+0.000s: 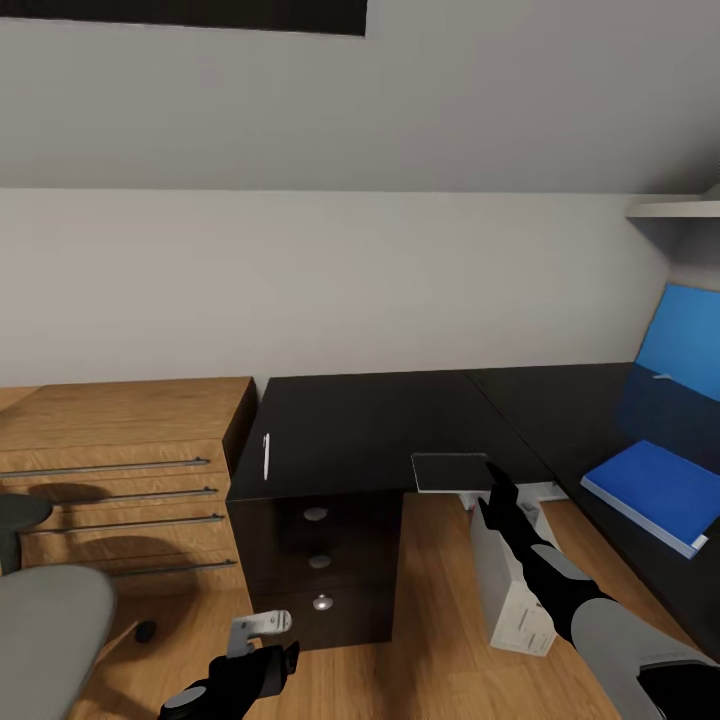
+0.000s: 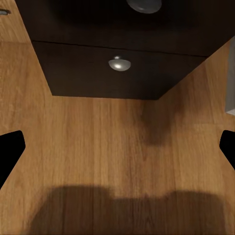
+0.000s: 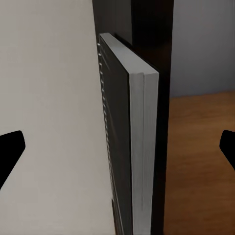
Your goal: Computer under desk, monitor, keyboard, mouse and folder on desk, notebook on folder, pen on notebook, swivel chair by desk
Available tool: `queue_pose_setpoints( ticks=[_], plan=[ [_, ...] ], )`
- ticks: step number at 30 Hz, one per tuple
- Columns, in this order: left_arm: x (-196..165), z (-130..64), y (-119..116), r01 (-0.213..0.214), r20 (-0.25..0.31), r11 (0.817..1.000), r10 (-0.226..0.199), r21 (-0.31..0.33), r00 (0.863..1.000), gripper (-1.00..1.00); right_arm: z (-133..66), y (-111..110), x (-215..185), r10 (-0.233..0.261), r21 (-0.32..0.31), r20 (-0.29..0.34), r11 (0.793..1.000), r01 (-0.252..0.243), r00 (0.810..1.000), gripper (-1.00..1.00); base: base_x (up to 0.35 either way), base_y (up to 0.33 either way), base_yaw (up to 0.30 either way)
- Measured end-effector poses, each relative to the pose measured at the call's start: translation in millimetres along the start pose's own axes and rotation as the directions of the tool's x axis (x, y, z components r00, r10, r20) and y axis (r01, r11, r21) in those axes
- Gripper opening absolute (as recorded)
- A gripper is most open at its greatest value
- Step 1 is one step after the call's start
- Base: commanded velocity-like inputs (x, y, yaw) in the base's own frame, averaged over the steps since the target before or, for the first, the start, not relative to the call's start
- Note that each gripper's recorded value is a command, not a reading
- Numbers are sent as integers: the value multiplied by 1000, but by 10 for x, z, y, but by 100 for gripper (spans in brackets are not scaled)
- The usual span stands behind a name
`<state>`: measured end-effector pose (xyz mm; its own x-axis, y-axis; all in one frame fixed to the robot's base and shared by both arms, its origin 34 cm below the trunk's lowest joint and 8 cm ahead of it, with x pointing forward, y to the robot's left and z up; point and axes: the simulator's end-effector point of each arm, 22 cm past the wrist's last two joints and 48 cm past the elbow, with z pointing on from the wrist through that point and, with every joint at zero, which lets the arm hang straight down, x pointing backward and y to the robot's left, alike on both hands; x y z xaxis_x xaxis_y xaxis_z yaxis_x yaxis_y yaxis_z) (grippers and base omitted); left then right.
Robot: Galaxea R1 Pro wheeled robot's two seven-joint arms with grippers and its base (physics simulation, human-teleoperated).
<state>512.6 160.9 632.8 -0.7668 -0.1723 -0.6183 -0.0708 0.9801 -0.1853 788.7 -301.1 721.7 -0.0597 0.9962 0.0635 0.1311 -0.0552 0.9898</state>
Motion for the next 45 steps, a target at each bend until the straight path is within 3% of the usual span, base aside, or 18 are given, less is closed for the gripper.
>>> queue_pose_setpoints(
  ticks=[16,17,37,45],
  plan=[
    [-2,0,1,1,0,1000,-1,0,1000,100,0,-1,3,-1,1,-1,1000,1,1000,100,0,0,0],
    [-1,0,1,0,0,1000,0,0,1000,100,0,-1,3,-1,1,-1,1000,1,1000,-100,0,0,0],
    [5,-1,-4,0,-2,1000,0,1,1000,100,4,15,8,-3,-4,-2,1000,3,1000,-100,0,0,0],
    [-109,-102,-23,1,-1,1000,-1,-2,1000,100,5,160,14,-7,2,-1,1000,7,1000,-100,0,0,0]
  ],
)
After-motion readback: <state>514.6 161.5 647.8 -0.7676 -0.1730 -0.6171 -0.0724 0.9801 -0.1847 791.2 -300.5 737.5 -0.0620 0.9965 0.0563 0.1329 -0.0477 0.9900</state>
